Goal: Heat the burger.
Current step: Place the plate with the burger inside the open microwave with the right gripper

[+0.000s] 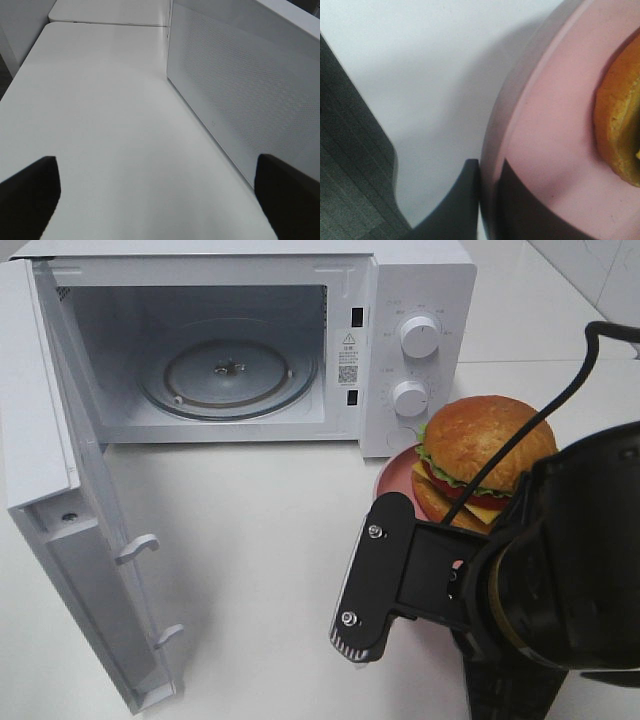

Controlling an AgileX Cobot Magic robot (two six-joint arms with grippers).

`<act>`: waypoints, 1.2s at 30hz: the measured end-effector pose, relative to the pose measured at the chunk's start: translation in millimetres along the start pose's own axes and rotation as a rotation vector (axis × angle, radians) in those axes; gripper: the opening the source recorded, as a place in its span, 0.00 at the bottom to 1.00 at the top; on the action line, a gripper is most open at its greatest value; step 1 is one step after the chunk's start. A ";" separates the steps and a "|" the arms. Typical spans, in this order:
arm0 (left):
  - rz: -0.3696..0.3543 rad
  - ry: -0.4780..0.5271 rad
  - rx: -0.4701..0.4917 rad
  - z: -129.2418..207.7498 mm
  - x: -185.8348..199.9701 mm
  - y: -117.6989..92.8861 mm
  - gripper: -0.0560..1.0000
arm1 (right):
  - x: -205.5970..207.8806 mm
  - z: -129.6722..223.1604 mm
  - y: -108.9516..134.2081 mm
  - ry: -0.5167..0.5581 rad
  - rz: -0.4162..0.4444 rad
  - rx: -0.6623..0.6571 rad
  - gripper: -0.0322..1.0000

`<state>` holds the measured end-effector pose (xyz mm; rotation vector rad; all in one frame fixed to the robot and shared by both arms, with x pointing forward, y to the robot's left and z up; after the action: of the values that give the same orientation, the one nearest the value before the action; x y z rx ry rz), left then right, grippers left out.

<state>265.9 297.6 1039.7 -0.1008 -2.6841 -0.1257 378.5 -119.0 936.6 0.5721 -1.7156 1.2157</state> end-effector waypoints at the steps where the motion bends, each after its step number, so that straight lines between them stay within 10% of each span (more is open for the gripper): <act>1: 0.000 0.000 0.000 0.0 0.0 0.0 0.98 | 2.5 -1.2 -2.2 -0.023 0.006 0.031 0.06; 36: 0.000 0.000 0.000 0.0 0.0 0.0 0.98 | -0.6 -17.7 -13.8 -0.179 -0.006 0.513 0.06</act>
<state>265.9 297.6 1039.7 -0.1008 -2.6841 -0.1257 397.0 -108.6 944.1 1.0145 -1.5384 1.6541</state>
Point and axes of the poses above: a point on each arm's last joint axis where the gripper is mounted, x pointing back along that axis away from the gripper, y along the wrist's bending axis when the last joint is at zero, z = x × y, the point moved 4 cm from there along -x, pointing out along that axis toward the gripper, and after that the axes turned 7 degrees about -x, right-handed, at the moved point
